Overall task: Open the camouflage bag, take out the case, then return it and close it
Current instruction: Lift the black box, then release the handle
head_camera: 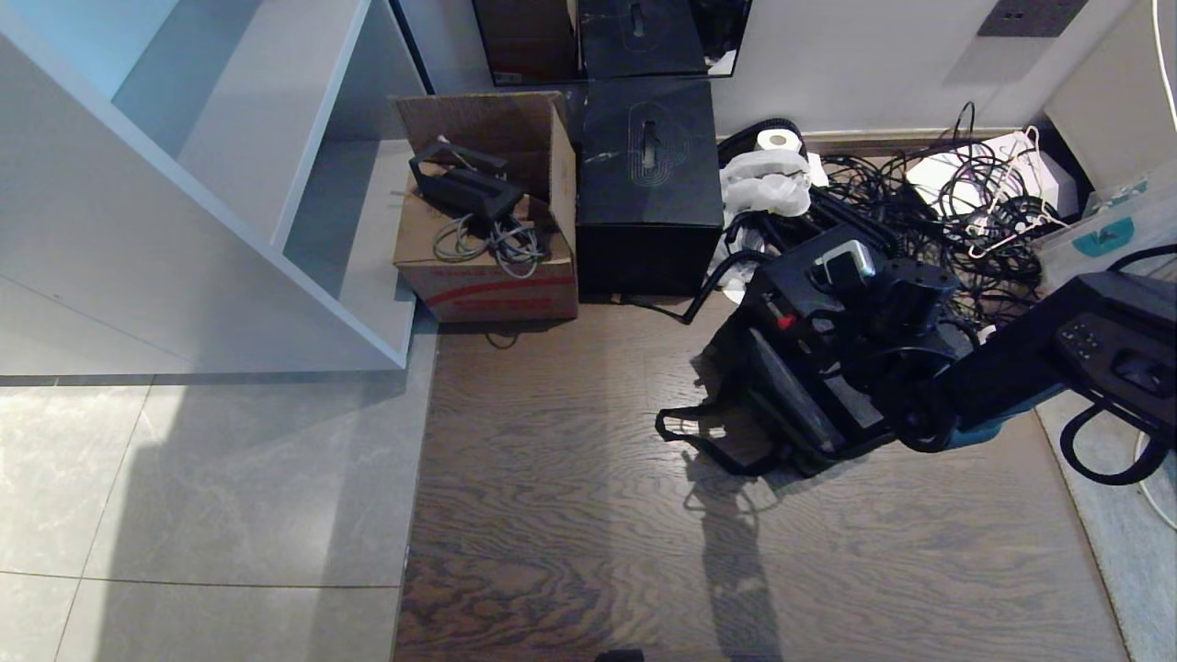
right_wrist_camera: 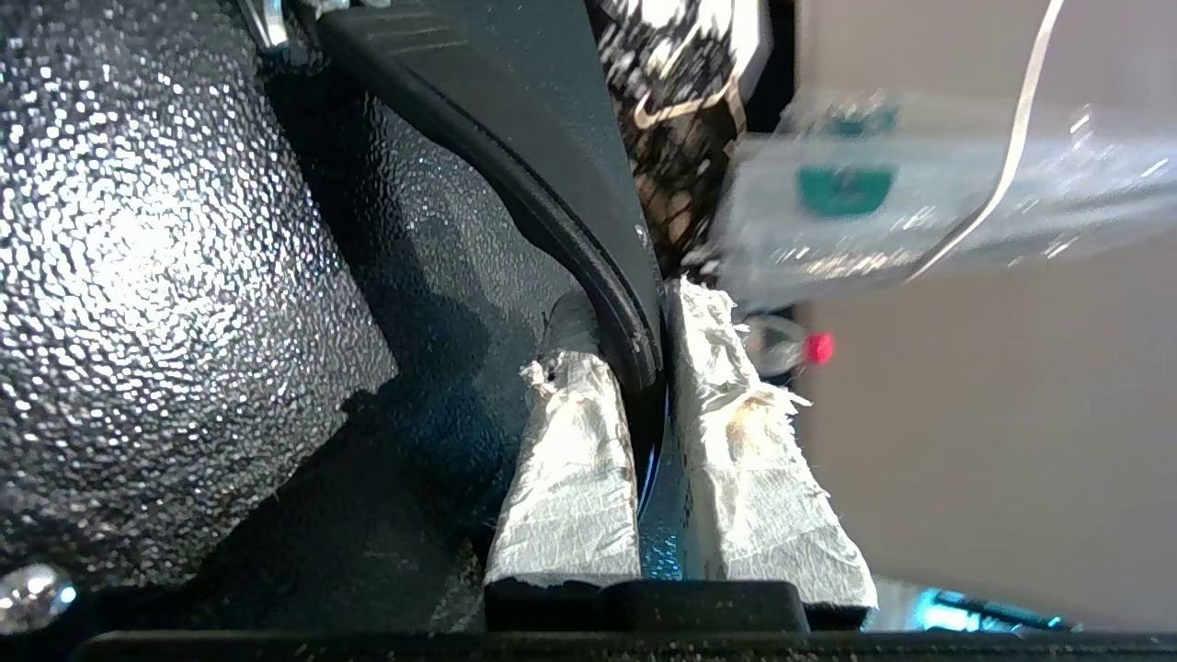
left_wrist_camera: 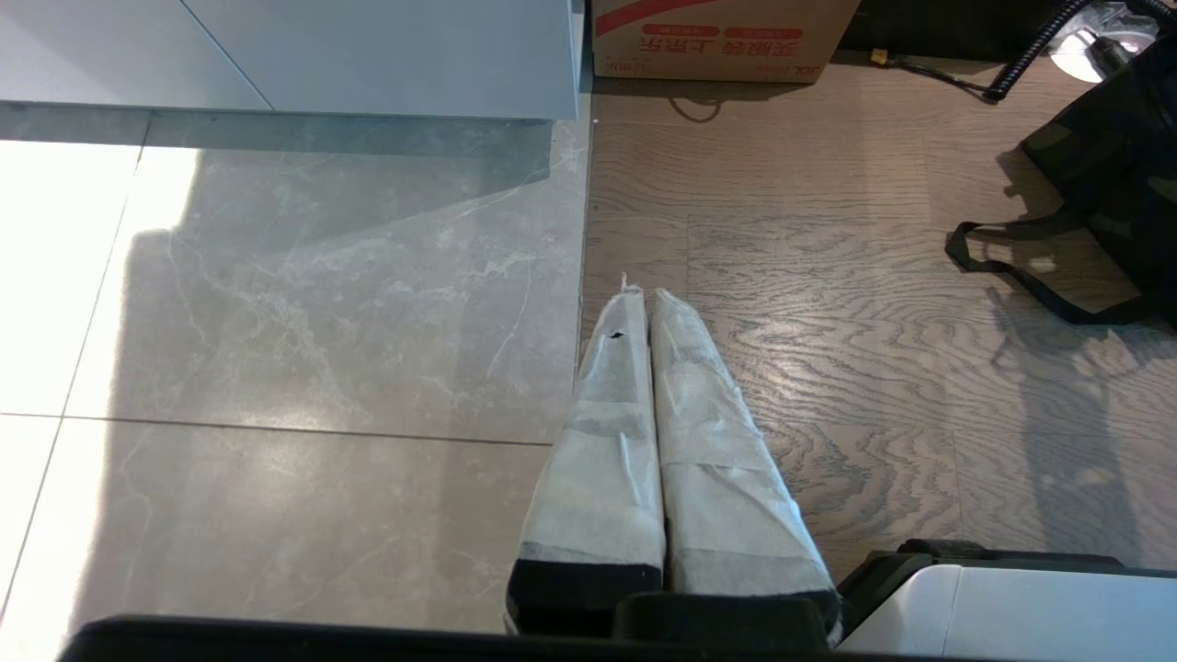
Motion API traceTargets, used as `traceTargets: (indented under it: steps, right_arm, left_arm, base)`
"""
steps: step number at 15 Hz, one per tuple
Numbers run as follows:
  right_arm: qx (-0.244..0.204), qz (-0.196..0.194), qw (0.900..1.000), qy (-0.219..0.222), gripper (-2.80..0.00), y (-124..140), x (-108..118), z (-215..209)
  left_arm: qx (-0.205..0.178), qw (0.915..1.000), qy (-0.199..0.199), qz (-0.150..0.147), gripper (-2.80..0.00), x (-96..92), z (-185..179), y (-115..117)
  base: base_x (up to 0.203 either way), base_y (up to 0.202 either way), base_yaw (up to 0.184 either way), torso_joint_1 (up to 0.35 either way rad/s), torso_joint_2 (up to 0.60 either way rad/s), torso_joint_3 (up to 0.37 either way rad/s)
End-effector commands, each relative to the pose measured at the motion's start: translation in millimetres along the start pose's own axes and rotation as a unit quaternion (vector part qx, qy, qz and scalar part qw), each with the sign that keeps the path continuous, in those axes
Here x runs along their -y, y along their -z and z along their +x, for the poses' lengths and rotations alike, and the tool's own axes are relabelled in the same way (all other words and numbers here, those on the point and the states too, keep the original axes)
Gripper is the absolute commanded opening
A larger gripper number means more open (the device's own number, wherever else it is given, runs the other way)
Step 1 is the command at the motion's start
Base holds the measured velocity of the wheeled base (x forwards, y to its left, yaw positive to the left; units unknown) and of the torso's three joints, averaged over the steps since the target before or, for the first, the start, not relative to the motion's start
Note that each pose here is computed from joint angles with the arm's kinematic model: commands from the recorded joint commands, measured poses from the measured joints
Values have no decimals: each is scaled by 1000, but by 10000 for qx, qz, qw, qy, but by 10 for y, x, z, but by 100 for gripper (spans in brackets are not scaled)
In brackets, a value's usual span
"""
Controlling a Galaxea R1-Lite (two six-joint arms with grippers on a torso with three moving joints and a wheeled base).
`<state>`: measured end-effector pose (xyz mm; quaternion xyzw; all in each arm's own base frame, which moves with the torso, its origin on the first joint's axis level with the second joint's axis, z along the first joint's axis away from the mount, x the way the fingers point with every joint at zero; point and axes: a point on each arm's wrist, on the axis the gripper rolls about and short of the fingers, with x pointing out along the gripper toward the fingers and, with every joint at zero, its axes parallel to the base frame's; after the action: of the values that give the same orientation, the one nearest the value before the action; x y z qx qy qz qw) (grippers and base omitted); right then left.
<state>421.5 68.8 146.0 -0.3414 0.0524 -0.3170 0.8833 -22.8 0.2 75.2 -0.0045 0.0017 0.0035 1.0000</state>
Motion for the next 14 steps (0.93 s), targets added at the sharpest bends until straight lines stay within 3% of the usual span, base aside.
traceTargets:
  steps: [1,6,14]
  right_arm:
    - [113,61,9999,50,-280,-106,69,-55]
    - [265,84,9996,-31,-280,-245,105,-177]
    - [755,266,9956,-486,-280,-599,-14,-662]
  left_arm:
    - [9,10000,-4,-1,-280,0,-1,1]
    - [9,10000,-3,-1,-280,0,-1,1]
    - [9,10000,-3,-1,-280,0,-1,1]
  base:
    - [0,0,0,0,0,0]
    - [0,0,0,0,0,0]
    - [0,0,0,0,0,0]
